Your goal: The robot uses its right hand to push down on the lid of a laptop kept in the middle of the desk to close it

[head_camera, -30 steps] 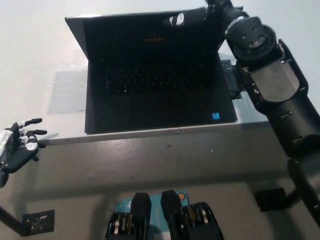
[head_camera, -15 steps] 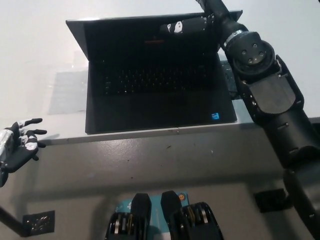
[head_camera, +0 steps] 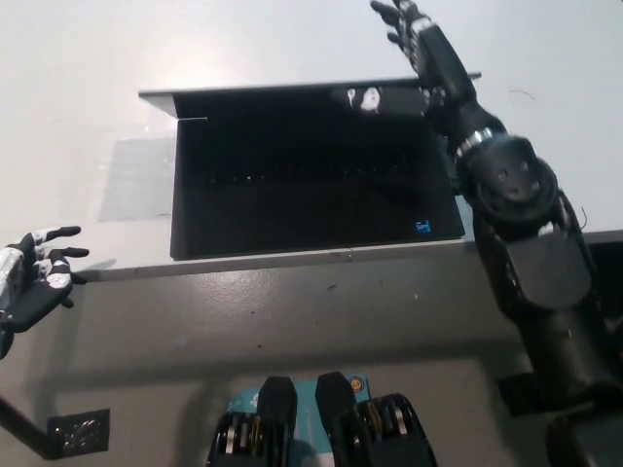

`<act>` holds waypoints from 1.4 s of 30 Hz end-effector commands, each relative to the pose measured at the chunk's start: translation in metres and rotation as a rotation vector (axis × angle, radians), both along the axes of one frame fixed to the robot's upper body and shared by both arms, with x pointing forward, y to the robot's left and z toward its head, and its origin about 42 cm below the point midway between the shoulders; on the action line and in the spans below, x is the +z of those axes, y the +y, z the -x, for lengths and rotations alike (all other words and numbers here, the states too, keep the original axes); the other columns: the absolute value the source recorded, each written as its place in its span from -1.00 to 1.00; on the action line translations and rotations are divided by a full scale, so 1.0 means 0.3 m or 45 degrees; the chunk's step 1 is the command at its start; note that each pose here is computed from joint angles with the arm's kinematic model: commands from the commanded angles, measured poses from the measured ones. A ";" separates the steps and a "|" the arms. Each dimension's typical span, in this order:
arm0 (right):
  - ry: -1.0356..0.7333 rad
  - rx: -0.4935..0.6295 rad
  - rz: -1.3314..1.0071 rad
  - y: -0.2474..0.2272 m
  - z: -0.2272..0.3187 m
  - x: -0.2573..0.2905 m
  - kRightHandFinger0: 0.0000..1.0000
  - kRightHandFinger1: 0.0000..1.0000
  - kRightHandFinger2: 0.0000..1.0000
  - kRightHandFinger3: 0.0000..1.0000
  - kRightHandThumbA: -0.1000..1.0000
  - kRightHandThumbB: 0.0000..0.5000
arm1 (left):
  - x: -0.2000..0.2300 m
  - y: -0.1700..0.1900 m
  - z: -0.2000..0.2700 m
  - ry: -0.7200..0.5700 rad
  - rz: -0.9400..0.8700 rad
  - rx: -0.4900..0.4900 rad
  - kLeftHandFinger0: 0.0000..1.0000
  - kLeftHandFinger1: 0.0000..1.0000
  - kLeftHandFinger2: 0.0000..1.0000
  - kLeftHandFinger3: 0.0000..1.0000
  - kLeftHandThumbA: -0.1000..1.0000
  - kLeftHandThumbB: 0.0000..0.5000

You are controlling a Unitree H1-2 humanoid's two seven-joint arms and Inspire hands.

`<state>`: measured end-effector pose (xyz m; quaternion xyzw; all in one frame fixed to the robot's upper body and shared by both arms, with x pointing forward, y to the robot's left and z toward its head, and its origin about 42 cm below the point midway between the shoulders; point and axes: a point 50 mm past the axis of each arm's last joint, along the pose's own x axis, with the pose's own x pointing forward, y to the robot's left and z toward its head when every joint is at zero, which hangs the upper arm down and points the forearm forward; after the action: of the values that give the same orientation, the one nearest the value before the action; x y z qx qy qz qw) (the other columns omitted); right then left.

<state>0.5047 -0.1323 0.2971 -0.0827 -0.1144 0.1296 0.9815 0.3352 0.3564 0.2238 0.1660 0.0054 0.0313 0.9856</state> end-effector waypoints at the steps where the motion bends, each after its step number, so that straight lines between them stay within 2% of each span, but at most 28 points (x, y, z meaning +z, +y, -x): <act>1: 0.282 -0.110 -0.073 -0.069 0.050 -0.114 1.00 1.00 0.96 1.00 1.00 -0.03 | 0.088 0.023 -0.030 -0.060 -0.077 -0.023 -0.21 0.04 0.30 0.50 -0.63 -0.96; 10: 0.354 -0.056 -0.178 -0.128 0.216 -0.207 1.00 1.00 1.00 1.00 1.00 -0.17 | 0.109 0.025 -0.044 -0.078 -0.086 -0.033 -0.24 0.01 0.30 0.48 -0.67 -1.00; 12: 0.357 -0.061 -0.205 -0.139 0.237 -0.221 1.00 1.00 1.00 1.00 1.00 -0.07 | 0.113 0.022 -0.049 -0.082 -0.086 -0.040 -0.24 0.01 0.30 0.48 -0.67 -1.00; 16: 0.407 -0.063 -0.281 -0.149 0.303 -0.289 1.00 1.00 0.96 1.00 1.00 -0.04 | 0.130 0.029 -0.060 -0.088 -0.089 -0.036 -0.28 -0.01 0.29 0.49 -0.68 -0.97; 18: 0.420 -0.067 -0.304 -0.150 0.320 -0.306 1.00 1.00 0.96 1.00 1.00 -0.05 | 0.142 0.031 -0.068 -0.092 -0.098 -0.038 -0.28 -0.01 0.28 0.49 -0.69 -0.98; 20: 0.457 -0.073 -0.349 -0.158 0.366 -0.350 1.00 1.00 1.00 1.00 1.00 -0.19 | 0.155 0.033 -0.073 -0.085 -0.108 -0.038 -0.22 0.04 0.32 0.52 -0.70 -1.00; 23: 0.472 -0.069 -0.380 -0.157 0.395 -0.367 1.00 1.00 1.00 1.00 1.00 -0.15 | 0.177 0.036 -0.083 -0.105 -0.114 -0.051 -0.21 0.03 0.31 0.53 -0.72 -1.00; 28: 0.505 -0.041 -0.425 -0.140 0.433 -0.392 1.00 1.00 1.00 1.00 1.00 0.01 | 0.208 0.026 -0.104 -0.118 -0.141 -0.064 -0.17 0.07 0.32 0.55 -0.72 -1.00; 30: 0.523 -0.044 -0.430 -0.132 0.446 -0.406 1.00 1.00 1.00 1.00 1.00 -0.06 | 0.209 0.024 -0.105 -0.132 -0.146 -0.080 -0.20 0.04 0.31 0.53 -0.73 -1.00; 38: 0.497 -0.048 -0.411 -0.143 0.421 -0.371 1.00 1.00 1.00 1.00 1.00 0.03 | 0.200 0.022 -0.092 -0.112 -0.132 -0.074 -0.23 0.05 0.33 0.53 -0.73 -0.99; 42: 0.460 -0.027 -0.441 -0.159 0.412 -0.332 1.00 1.00 1.00 1.00 1.00 -0.06 | 0.187 0.023 -0.082 -0.101 -0.130 -0.074 -0.20 0.07 0.35 0.55 -0.73 -1.00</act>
<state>0.3726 -0.1800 0.1648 0.0916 0.0887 0.0995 0.9868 0.3631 0.3561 0.2657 0.1989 -0.0316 0.0073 0.9795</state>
